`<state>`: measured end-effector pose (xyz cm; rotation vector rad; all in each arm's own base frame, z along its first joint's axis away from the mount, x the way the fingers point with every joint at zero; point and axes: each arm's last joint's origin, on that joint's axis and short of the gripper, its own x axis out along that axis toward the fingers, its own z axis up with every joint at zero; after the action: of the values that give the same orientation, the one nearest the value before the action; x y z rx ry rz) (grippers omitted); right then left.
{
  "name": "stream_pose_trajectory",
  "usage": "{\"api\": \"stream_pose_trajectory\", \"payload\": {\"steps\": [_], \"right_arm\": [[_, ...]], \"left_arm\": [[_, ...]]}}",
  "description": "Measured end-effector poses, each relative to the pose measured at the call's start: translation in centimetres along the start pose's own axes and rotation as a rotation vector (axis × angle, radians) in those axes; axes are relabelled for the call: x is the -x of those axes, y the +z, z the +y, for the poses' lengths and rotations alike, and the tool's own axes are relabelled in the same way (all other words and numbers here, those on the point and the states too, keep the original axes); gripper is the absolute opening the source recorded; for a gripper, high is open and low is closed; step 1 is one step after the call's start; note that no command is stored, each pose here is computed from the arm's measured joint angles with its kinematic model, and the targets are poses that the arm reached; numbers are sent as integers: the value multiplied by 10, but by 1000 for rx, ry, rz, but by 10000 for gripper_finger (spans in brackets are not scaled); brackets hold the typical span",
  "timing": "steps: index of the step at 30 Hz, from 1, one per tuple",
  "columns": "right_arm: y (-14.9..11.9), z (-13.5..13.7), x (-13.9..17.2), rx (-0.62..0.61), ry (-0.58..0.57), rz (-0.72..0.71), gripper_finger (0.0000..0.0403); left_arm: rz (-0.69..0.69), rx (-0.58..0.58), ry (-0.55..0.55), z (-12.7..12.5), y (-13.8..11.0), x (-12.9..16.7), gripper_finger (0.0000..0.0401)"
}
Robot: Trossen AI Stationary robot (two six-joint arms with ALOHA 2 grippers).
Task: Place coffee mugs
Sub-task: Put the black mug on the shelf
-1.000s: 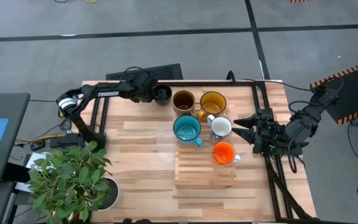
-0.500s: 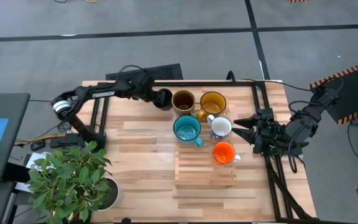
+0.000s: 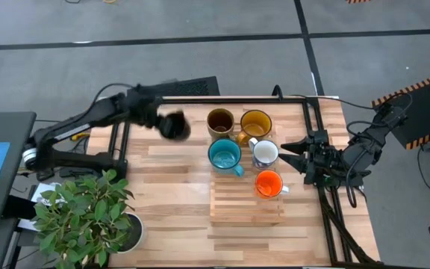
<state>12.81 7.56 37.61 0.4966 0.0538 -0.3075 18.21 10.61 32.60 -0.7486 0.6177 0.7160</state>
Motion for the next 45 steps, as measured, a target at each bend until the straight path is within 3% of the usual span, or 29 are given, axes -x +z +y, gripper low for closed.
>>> {"api": "stream_pose_trajectory", "payload": {"steps": [9, 14, 22, 26, 30, 36, 45], "right_arm": [[0, 0, 0, 0, 0, 0, 234], [0, 0, 0, -15, -1, 0, 234], [0, 0, 0, -15, -1, 0, 234], [0, 0, 0, -14, -1, 0, 234], [0, 0, 0, -13, -2, 1, 234], [0, -1, 0, -10, -4, 3, 234], [-1, -1, 0, -6, -6, 5, 234]], "left_arm": [[154, -247, -188, -90, -50, 65, 7], [181, -379, -308, -148, -63, 90, 7], [202, -853, -386, -232, -75, 101, 7], [158, -1111, -403, -264, -83, 90, 7], [82, -1253, -368, -285, -82, 73, 7], [103, -1288, -388, -303, -83, 27, 7], [122, -1303, -374, -313, -86, -13, 7]]}}
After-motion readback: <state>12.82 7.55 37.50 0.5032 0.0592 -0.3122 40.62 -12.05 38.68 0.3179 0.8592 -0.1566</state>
